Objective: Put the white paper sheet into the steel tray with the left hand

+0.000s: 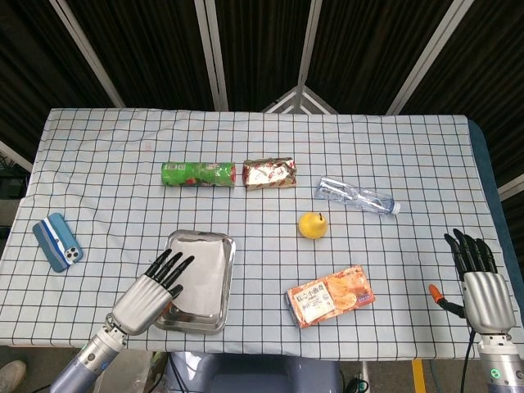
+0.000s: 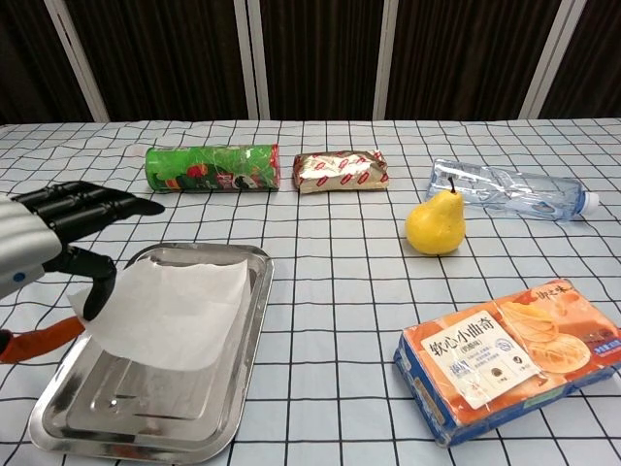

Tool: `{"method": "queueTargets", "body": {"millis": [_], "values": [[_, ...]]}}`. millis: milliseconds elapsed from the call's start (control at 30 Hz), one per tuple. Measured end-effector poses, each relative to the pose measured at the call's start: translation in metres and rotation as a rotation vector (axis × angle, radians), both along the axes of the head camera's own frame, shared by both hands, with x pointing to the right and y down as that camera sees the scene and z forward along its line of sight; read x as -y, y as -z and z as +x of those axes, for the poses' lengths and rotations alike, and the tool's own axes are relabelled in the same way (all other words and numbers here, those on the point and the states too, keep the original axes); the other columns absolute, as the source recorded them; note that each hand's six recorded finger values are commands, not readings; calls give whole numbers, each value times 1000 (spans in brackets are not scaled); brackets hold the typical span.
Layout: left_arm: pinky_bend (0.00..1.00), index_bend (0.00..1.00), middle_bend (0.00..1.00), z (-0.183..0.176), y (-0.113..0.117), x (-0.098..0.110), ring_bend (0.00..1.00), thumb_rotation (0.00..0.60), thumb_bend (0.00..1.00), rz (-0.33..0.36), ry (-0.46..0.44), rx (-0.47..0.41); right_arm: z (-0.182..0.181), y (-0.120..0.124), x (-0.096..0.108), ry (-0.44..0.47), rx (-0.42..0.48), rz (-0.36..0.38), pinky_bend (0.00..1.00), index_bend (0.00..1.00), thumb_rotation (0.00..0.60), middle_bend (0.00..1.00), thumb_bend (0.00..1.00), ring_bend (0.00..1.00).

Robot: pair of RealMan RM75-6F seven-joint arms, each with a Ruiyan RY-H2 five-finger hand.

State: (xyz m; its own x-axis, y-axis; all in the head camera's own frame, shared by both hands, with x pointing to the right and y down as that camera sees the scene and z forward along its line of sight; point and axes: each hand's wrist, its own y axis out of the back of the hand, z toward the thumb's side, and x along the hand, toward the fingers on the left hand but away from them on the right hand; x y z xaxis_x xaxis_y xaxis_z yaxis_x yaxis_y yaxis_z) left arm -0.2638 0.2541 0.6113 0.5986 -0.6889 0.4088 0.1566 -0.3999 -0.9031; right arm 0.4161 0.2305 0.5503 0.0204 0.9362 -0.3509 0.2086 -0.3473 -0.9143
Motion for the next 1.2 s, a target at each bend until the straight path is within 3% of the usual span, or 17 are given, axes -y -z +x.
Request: {"method": "queueTargets", "body": {"millis": [333,400,567,667,967,1200], "values": [[0,551,6,4,-21,-14,0,600,463,-55,-48,4,0,0,0,-3,2,0,0,0,600,0,314,0],[0,494,1,3,-22,-14,0,600,428,-53,-52,10,0,0,0,-2,3,0,0,0,600,0,313,0],[0,200,0,-1,-21,-14,0,600,281,-53,-52,19,0,1,0,-1,4,3,0,0,600,0,314,0],[0,107,0,-3,-18,-15,0,600,257,-53,-52,19,0,1,0,-2,3,2,0,0,600,0,314,0],[0,4,0,-17,-5,-24,0,600,215,-82,-30,31,0,0,-1,-1,1,1,0,0,600,0,314,0],[0,0,0,-39,6,-19,0,600,146,-74,55,44,1,1,0,0,-2,1,0,0,600,0,313,0]]}}
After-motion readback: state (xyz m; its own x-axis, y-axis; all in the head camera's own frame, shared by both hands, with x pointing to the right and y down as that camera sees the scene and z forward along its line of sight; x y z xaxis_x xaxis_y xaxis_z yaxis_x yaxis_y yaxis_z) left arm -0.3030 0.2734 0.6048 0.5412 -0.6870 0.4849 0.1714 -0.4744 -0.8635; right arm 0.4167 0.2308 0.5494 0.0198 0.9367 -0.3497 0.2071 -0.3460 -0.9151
